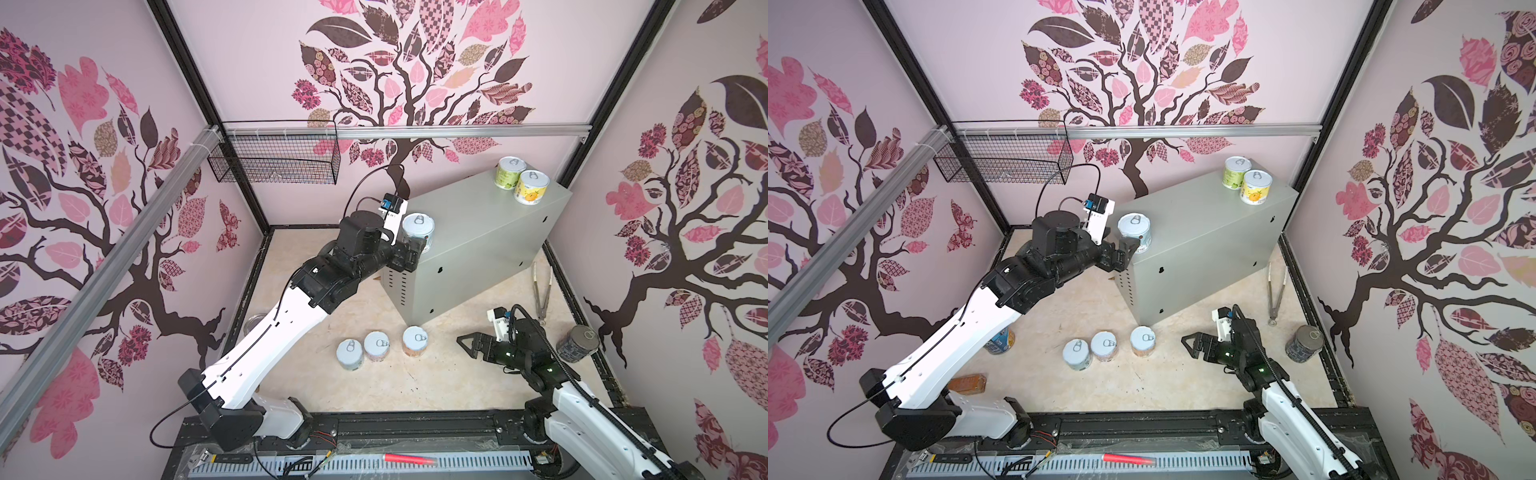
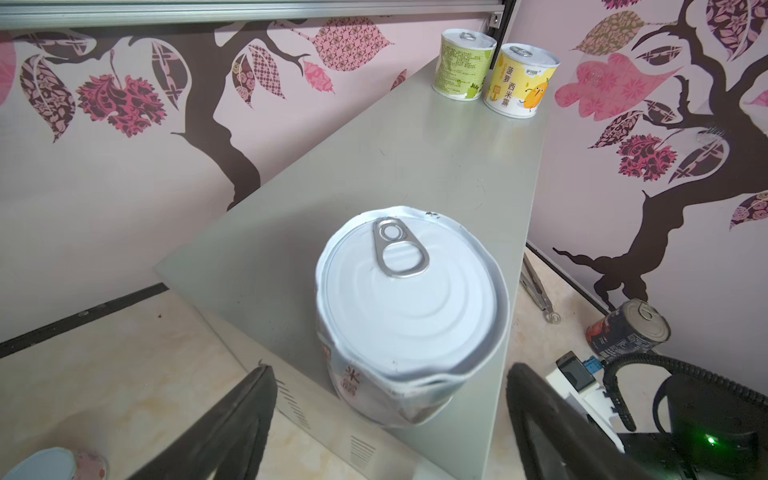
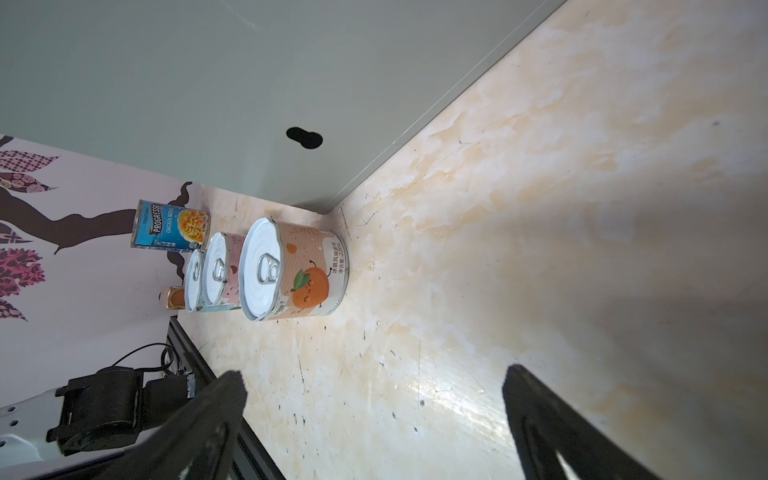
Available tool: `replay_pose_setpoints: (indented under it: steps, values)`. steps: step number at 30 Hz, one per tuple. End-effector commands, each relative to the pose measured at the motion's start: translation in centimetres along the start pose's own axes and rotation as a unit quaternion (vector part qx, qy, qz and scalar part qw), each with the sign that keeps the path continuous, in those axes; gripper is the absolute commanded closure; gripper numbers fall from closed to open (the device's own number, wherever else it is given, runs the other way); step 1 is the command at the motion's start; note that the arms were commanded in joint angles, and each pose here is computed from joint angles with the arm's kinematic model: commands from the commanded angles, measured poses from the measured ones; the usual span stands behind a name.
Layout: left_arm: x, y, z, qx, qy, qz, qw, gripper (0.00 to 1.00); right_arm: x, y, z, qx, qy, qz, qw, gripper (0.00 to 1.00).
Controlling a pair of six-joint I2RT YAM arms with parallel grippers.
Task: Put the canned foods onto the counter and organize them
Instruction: 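Carry the teal-label can with the left gripper over the cabinet top, then lower the teal-label can beside the yellow-green can on the cabinet top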
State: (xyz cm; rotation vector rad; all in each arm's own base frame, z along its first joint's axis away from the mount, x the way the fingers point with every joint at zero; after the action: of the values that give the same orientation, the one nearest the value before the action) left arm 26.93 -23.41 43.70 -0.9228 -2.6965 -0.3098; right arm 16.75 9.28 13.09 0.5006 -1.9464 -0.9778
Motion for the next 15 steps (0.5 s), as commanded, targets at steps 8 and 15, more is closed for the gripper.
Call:
replay_pose_setpoints:
  steps: [8,15]
  values:
    - [-3.7,-0.8,-0.2,0.003,-0.006,0.017,1.0,0.31,0.0,0.3,-0.3,0.008,-0.002,-0.002,1.0,0.0]
    - [-6.5,-1.1,-0.6,0.0,-0.001,0.025,1.0,0.35,0.0,0.4,-0.2,0.009,-0.001,-0.006,1.0,0.0]
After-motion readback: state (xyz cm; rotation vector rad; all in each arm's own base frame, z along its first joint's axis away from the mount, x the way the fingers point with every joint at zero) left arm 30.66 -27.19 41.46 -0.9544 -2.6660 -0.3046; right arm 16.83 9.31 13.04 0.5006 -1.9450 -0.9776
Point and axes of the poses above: each gripper's point midway between its finger pads, its own x axis back along the fingers, its own y axis along the line the jaws close on, z = x × y, the point moved 8 cm from there along x, back along the fingers, and after that the axes turned 13 degrees about -x, right-handed, at the moved point
